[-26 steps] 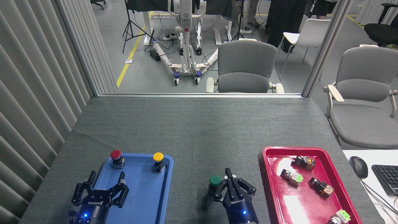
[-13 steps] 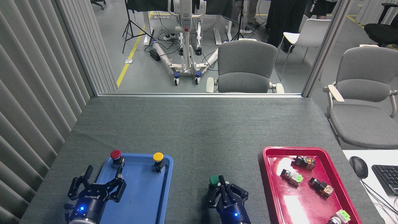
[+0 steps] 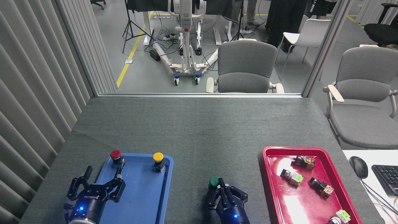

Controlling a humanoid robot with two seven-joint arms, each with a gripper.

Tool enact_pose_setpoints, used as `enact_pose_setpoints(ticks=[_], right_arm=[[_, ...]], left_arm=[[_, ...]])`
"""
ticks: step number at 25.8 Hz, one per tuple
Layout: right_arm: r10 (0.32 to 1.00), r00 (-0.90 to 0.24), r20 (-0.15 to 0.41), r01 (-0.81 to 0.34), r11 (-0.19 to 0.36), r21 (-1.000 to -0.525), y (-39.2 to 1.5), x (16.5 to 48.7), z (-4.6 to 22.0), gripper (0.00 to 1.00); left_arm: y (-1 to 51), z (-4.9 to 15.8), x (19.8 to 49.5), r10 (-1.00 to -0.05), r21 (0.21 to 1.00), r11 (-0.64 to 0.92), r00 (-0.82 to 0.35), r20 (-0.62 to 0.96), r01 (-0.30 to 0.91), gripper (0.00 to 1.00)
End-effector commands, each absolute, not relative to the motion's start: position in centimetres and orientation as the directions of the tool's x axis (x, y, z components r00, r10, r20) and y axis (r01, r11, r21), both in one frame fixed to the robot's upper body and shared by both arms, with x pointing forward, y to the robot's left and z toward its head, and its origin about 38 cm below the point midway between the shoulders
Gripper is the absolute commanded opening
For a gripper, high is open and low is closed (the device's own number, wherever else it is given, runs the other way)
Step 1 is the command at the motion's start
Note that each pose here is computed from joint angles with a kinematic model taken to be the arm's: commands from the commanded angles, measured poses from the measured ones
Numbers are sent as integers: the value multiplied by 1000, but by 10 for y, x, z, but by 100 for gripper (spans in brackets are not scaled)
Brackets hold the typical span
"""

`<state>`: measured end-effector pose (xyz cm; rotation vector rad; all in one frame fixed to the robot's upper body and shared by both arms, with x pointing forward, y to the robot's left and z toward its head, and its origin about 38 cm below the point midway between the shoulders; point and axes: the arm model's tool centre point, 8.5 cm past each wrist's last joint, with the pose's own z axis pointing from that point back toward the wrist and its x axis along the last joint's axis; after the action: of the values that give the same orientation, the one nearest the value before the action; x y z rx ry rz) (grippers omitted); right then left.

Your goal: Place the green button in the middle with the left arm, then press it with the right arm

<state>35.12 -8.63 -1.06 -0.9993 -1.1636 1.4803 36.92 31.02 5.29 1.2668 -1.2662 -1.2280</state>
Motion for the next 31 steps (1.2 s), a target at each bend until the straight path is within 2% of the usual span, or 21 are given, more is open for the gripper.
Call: enact_pose_setpoints(ticks=[1, 2, 3, 4, 6, 7, 8, 14, 18, 23, 31], right_arm=[[983, -180, -22, -51, -32, -998, -87, 357, 14, 7], [984, -175, -17, 0, -17, -1000, -87, 358, 23, 12], [985, -170, -12, 44, -5, -999, -88, 359, 30, 24], [986, -165, -10, 73, 2, -997, -89, 359, 36, 41], [990, -139, -5, 103, 9, -995, -93, 359, 45, 83], [991, -131, -4, 114, 11, -993, -94, 359, 48, 95], [992, -126, -3, 120, 13, -993, -96, 359, 51, 98], [999, -34, 9, 102, 13, -995, -135, 345, 43, 99], [998, 52, -23, 74, -27, -997, -185, 329, 32, 99], [995, 104, -5, 35, -9, -999, -224, 305, 21, 99], [994, 105, -11, 18, -13, -1000, -228, 303, 17, 99]], left_arm=[[311, 51, 372, -999, 998, -33, -36, -36, -62, 99], [311, 50, 372, -999, 998, -34, -38, -37, -61, 99], [311, 51, 372, -999, 998, -34, -38, -36, -61, 99], [312, 51, 373, -999, 997, -36, -38, -38, -62, 99], [312, 51, 373, -999, 998, -34, -36, -36, -61, 99], [313, 51, 373, -999, 997, -37, -36, -40, -61, 99], [314, 51, 373, -998, 997, -39, -37, -41, -61, 99], [314, 52, 373, -998, 997, -40, -41, -42, -65, 99], [314, 52, 373, -998, 997, -38, -40, -41, -67, 99], [312, 55, 372, -998, 996, -41, -44, -45, -79, 99], [313, 54, 373, -998, 996, -39, -42, -43, -77, 99]])
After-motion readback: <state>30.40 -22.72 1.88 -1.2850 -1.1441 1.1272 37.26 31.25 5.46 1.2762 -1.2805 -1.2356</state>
